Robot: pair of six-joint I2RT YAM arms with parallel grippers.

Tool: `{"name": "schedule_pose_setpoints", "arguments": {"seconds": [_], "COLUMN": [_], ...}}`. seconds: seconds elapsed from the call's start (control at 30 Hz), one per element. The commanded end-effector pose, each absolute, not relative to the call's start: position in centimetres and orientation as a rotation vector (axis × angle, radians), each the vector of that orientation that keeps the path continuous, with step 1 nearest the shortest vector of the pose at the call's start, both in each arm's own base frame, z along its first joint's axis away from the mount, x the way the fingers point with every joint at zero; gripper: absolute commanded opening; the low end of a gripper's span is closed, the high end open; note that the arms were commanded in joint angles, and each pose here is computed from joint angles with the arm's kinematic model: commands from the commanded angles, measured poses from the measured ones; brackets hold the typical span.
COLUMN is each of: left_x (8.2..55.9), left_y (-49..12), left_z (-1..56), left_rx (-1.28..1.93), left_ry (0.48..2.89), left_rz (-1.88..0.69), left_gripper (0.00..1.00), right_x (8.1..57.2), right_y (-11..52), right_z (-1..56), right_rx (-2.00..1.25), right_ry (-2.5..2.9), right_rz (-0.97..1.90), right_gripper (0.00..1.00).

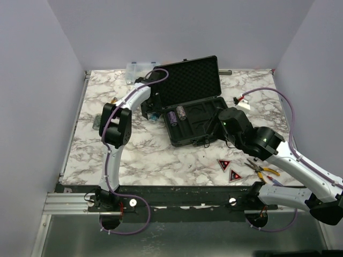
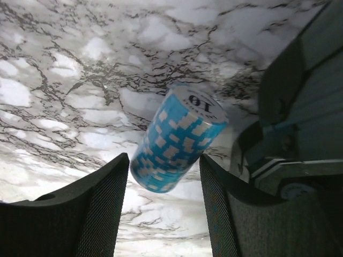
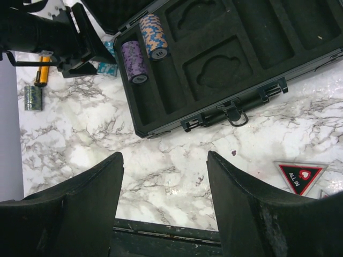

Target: Pack up texas hold em set

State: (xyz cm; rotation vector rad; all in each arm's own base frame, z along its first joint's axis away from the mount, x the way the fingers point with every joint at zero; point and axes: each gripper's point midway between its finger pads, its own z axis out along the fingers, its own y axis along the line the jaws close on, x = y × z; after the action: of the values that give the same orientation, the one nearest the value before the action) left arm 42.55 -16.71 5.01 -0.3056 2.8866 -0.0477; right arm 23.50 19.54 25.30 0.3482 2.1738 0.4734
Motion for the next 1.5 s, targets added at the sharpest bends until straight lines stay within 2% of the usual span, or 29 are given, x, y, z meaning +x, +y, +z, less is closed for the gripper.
{"name": "schedule_pose_setpoints", "arguments": {"seconds": [0.0,0.13,0.3,0.4,0.53,0.7,1.03,1.13,1.23,1.47], "left_x": [39.8,38.3,38.8,38.7,38.9,41.3,44.0,44.3,44.3,42.9], "left_y": [-15.7,-15.6,-15.9,-15.8,-15.1,-15.8,-16.7,-16.5,-16.6,-15.8], "left_z": [3.0,2.2,2.4,3.6,6.7,9.2,7.6,6.9,7.0,6.4], "left_rx": [-0.314,-0.305,-0.239,-0.213,-0.141,0.065,0.311,0.326,0.320,0.268], "left_ry": [2.971,2.968,2.951,2.935,2.852,2.764,2.768,2.789,2.806,2.888], "left_rz": [0.101,0.099,0.062,0.047,0.036,-0.057,-0.120,-0.107,-0.139,-0.056], "left_gripper": [0.55,0.54,0.54,0.60,0.72,0.75,0.71,0.69,0.59,0.56], "right_x": [23.6,23.8,23.8,23.7,23.5,23.6,23.7,23.7,23.8,23.8], "right_y": [19.0,19.0,19.0,19.0,18.5,18.6,19.0,19.1,19.2,19.1], "right_z": [25.2,25.1,25.0,24.9,25.0,24.9,25.2,25.3,25.4,25.4], "right_rx": [0.367,0.359,0.357,0.359,0.376,0.379,0.355,0.347,0.341,0.340], "right_ry": [2.156,2.155,2.150,2.154,2.144,2.135,2.150,2.153,2.156,2.155], "right_rz": [0.455,0.447,0.453,0.450,0.446,0.460,0.458,0.455,0.452,0.450], "right_gripper": [0.67,0.67,0.68,0.68,0.68,0.67,0.67,0.67,0.68,0.68]}}
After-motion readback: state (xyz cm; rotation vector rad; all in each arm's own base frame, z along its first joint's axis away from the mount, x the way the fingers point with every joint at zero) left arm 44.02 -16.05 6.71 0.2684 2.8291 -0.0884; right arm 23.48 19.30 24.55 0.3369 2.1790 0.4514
